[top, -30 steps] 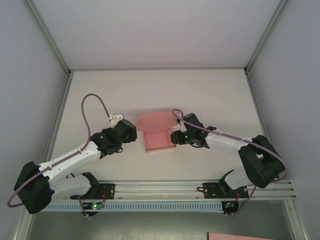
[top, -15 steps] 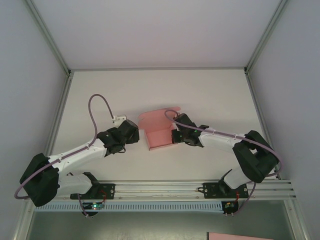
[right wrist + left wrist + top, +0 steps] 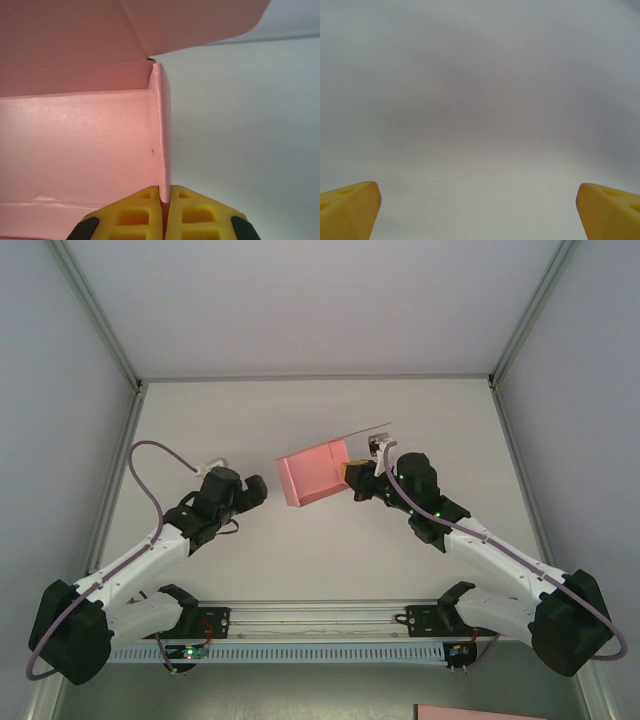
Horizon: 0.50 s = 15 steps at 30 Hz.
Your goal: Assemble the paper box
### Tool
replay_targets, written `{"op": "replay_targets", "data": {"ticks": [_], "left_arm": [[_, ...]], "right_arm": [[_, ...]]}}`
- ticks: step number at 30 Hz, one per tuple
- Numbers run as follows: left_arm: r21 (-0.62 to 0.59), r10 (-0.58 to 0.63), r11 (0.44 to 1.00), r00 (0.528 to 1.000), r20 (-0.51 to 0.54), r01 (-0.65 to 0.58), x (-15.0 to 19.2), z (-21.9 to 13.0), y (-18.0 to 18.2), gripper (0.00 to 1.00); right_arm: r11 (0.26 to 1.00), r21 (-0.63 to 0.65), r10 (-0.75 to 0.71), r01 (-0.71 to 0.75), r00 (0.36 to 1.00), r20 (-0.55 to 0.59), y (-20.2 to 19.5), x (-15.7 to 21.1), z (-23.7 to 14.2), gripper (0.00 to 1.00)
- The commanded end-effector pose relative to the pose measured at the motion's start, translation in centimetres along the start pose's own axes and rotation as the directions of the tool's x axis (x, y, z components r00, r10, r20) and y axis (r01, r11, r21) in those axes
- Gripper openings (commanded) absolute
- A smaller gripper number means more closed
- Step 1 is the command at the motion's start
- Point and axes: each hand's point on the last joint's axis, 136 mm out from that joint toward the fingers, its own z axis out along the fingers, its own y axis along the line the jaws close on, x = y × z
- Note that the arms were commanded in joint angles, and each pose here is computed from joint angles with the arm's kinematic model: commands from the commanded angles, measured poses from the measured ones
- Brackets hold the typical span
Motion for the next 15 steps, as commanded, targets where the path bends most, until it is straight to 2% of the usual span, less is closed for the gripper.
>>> {"op": "replay_targets", "data": {"ticks": [1,3,7,11,15], "left_arm": [[0.438,0.09,0.894,0.996,0.021,-0.09,-1.8,-1.1,-9.8,1.0],[0.523,0.15,0.842,0.989,0.003,-0.129,-1.6,-1.4,-12.4,1.0],[0.584,0.231,0.791,0.973,-0.008,-0.183,-1.0,-1.4,-14.5,1.0],[0.639,0.246,0.743,0.969,0.014,-0.198,-1.1,-2.3,-15.8,1.0],[0.653,0.262,0.727,0.965,0.023,-0.213,-1.3,-2.5,-16.6,1.0]], "right_arm": [[0.982,-0.189,-0.03,0.028,1.0,-0.005,3.9,-0.7,0.3,0.0],[0.983,-0.183,-0.026,0.022,1.0,-0.016,4.0,-0.4,0.8,0.0],[0.985,-0.168,-0.049,0.044,0.998,-0.03,3.9,0.0,1.4,0.0],[0.993,-0.014,-0.114,0.114,0.99,-0.088,2.0,1.4,1.9,0.0],[0.967,0.129,-0.195,0.219,0.964,-0.181,0.2,3.3,2.8,0.0]]}}
